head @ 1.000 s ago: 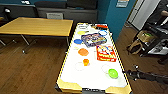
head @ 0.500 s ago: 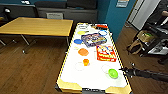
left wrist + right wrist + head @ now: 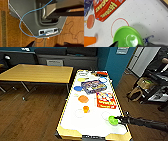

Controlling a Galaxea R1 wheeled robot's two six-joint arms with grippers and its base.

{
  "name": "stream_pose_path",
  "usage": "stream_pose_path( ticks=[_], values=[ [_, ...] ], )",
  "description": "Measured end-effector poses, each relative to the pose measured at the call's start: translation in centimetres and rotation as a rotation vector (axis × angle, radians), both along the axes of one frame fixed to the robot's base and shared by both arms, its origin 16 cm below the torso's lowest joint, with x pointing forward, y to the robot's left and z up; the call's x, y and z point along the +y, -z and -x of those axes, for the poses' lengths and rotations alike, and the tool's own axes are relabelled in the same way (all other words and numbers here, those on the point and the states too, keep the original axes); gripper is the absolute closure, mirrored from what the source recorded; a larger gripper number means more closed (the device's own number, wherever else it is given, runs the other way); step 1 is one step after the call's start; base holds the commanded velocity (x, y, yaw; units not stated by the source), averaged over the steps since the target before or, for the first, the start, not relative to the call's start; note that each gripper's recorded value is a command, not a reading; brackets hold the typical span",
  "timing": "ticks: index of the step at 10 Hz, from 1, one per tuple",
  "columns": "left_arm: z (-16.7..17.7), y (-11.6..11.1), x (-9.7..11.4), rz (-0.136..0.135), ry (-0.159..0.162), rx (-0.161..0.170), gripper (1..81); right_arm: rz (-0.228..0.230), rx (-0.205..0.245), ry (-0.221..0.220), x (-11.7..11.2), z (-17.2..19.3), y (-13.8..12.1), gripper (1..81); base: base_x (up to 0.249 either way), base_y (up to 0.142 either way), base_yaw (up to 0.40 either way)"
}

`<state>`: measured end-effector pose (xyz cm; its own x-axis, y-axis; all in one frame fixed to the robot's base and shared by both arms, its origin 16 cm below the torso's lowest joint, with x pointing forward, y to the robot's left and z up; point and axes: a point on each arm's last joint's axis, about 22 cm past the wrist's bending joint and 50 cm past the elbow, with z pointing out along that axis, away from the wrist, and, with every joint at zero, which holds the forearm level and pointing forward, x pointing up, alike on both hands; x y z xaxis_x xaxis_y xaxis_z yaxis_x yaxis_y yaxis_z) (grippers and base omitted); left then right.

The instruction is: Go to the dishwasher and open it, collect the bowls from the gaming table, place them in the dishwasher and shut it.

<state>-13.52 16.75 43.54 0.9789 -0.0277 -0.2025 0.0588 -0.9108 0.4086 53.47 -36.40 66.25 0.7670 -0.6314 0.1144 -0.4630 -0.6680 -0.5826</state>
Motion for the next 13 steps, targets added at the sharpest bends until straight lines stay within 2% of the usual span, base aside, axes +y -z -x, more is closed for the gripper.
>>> stream_pose_path(
  ticks=[1,3,4,5,8,10,12,13],
  values=[
    [0.0,0.0,0.0,0.0,0.0,0.0,1.0,-0.007,0.008,-0.002,0.5,0.5,0.6,1.0,0.0,0.0,0.0],
    [0.0,0.0,0.0,-0.001,-0.003,0.003,1.0,0.008,0.025,0.013,-0.4,1.3,1.6,1.0,0.0,0.0,0.0],
    [0.0,0.0,0.0,-0.001,-0.003,0.003,1.0,0.022,0.02,0.012,-0.9,1.3,1.8,81.1,0.0,0.0,0.0],
    [0.0,0.0,0.0,-0.001,-0.004,0.003,1.0,0.009,0.018,0.033,-0.8,1.1,1.9,81.1,0.0,0.0,0.0],
    [0.1,0.0,0.1,-0.004,-0.004,0.006,1.0,-0.011,0.025,0.044,0.1,2.7,3.4,81.1,0.0,0.0,0.0],
    [0.0,0.1,0.6,-0.01,-0.002,0.005,1.0,-0.021,0.009,0.063,-0.1,3.0,3.6,81.1,0.0,0.0,0.0],
    [0.0,0.1,0.6,-0.011,-0.003,0.004,1.0,-0.013,0.006,0.06,-1.6,2.8,2.0,81.1,0.0,0.0,0.0],
    [0.0,0.1,0.1,-0.005,-0.004,0.006,1.0,0.004,-0.018,0.063,-4.0,1.7,-0.7,81.1,0.0,0.0,0.0]
  ],
)
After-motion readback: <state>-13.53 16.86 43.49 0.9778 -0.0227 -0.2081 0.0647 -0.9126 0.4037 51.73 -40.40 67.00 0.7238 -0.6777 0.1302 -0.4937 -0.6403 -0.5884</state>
